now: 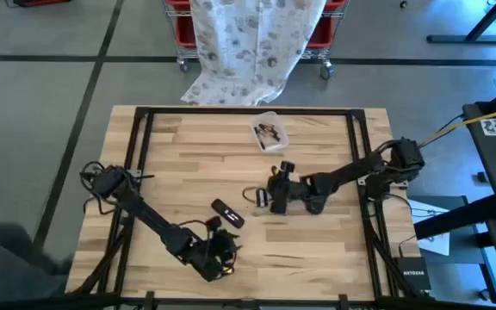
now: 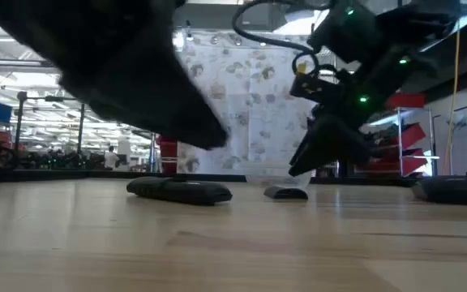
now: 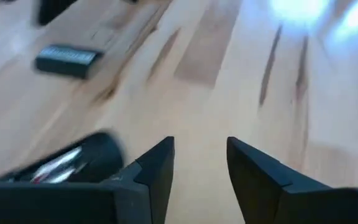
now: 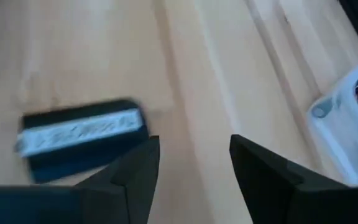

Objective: Insert battery
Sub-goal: Close the remote control cover

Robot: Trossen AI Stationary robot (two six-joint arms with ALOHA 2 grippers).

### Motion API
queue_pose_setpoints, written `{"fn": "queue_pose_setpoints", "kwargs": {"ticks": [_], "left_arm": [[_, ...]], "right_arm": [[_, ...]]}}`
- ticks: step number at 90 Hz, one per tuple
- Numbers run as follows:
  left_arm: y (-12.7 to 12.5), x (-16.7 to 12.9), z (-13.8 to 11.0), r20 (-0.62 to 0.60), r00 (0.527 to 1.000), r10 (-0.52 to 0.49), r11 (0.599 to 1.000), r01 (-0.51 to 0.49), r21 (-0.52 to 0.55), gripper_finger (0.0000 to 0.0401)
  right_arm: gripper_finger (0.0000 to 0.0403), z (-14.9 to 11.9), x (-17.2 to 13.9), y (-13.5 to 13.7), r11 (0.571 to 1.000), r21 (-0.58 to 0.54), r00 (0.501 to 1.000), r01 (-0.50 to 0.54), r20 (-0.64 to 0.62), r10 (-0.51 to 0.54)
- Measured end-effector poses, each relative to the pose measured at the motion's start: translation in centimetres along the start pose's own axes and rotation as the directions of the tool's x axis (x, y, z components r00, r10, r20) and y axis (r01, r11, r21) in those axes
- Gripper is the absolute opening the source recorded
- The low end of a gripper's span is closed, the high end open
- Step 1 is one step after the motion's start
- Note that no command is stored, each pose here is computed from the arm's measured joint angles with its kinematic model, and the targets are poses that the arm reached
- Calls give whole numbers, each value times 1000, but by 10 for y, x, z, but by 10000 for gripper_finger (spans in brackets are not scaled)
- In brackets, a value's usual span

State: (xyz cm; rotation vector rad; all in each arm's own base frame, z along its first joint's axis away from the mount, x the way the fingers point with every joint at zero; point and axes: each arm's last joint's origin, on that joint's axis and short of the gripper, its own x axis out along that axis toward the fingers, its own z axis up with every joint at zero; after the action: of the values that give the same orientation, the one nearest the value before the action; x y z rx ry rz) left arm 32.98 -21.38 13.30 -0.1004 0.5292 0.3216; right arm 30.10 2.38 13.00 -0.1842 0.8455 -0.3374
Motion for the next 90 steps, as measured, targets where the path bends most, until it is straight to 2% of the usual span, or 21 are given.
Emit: {"fn": "queue_pose_setpoints", "kwargs": {"ticks": [23, 33, 45, 67, 90], "left_arm": [[20, 45, -6, 8, 997, 81, 996, -81, 27, 130], [34, 62, -8, -8, 992, 126, 992, -126, 18, 130], [46, 77, -6, -9, 986, 164, 986, -164, -5, 130], [55, 83, -4, -11, 977, 211, 977, -211, 19, 130], [49, 76, -7, 4, 976, 219, 975, -219, 39, 130]], "right_arm": [[184, -2, 22, 5, 999, 30, 998, 21, 52, -22], [184, -9, 30, 8, 1000, 8, 1000, 14, 20, -14], [184, -12, 30, 10, 999, 36, 1000, 7, -22, -7], [184, -24, 12, 42, 999, 18, 997, -28, -70, 29], [184, -36, -14, 83, 998, 8, 998, -57, -34, 58]]}}
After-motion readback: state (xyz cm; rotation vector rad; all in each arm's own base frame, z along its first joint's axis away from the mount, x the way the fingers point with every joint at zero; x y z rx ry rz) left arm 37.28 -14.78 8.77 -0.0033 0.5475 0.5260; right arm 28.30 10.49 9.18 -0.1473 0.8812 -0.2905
